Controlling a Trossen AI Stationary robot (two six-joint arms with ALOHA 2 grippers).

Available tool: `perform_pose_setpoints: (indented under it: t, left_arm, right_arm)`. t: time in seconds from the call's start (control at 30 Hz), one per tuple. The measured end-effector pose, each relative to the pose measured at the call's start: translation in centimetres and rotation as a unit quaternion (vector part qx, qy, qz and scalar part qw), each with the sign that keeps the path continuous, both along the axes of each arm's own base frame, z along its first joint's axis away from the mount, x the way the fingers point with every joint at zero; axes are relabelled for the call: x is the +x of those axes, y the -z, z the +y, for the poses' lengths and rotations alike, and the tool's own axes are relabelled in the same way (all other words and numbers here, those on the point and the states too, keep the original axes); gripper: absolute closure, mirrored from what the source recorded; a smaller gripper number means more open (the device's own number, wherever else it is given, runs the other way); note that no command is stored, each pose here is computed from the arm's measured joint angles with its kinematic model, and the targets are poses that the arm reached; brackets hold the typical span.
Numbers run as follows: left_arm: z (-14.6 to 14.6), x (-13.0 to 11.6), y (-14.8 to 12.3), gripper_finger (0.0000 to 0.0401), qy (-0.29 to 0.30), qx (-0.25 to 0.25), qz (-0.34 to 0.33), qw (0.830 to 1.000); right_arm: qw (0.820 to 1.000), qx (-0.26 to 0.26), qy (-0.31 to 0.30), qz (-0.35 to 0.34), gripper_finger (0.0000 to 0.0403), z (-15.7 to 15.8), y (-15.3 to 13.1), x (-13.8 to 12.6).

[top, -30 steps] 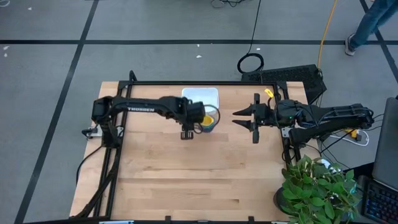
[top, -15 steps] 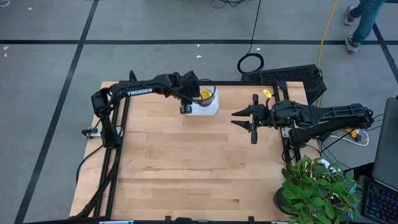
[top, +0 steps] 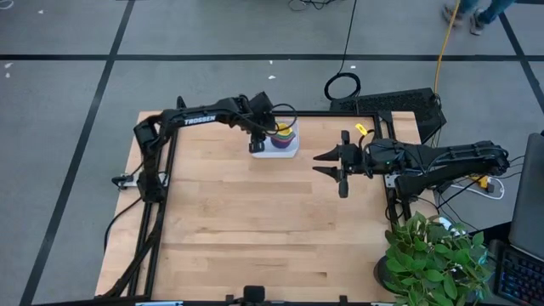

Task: Nest measuring cups in basket
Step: Put the nested measuring cups into the white bin

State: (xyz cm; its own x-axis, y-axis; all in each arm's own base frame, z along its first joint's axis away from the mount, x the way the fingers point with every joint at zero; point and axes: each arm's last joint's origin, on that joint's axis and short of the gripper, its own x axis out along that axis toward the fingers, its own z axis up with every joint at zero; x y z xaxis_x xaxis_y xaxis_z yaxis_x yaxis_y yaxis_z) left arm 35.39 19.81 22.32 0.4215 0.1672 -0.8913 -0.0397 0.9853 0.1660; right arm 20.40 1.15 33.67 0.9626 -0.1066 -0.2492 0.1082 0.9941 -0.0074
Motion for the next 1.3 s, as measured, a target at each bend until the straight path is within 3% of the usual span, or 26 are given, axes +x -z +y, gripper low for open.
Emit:
perform_pose_setpoints:
  t: [0.33, 0.6, 0.77, 1.07, 1.3]
  left_arm:
    - [0.5, 0.8, 3.5, 0.0296, 0.003, -0.020, 0.037, 0.999]
    - [0.5, 0.8, 3.7, 0.0367, 0.020, -0.020, 0.042, 0.999]
    - [0.4, 0.9, 3.7, 0.0375, 0.026, -0.011, 0.046, 0.999]
    - [-0.4, 1.7, 3.4, 0.0375, 0.022, 0.057, 0.060, 0.996]
    - [-1.1, 1.4, 1.1, 0.0375, 0.002, 0.121, 0.061, 0.991]
  right_arm:
    - [1.000, 0.002, 0.000, 0.000, 0.0284, 0.0, 0.0, 0.0]
    - [1.000, 0.001, 0.000, 0.000, 0.0284, 0.0, 0.0, 0.0]
    - [1.000, 0.000, 0.000, 0.000, 0.0284, 0.0, 0.0, 0.0]
    - [1.000, 0.000, 0.000, 0.000, 0.0284, 0.0, 0.0, 0.0]
    - [1.000, -0.005, 0.000, 0.002, 0.0284, 0.0, 0.0, 0.0]
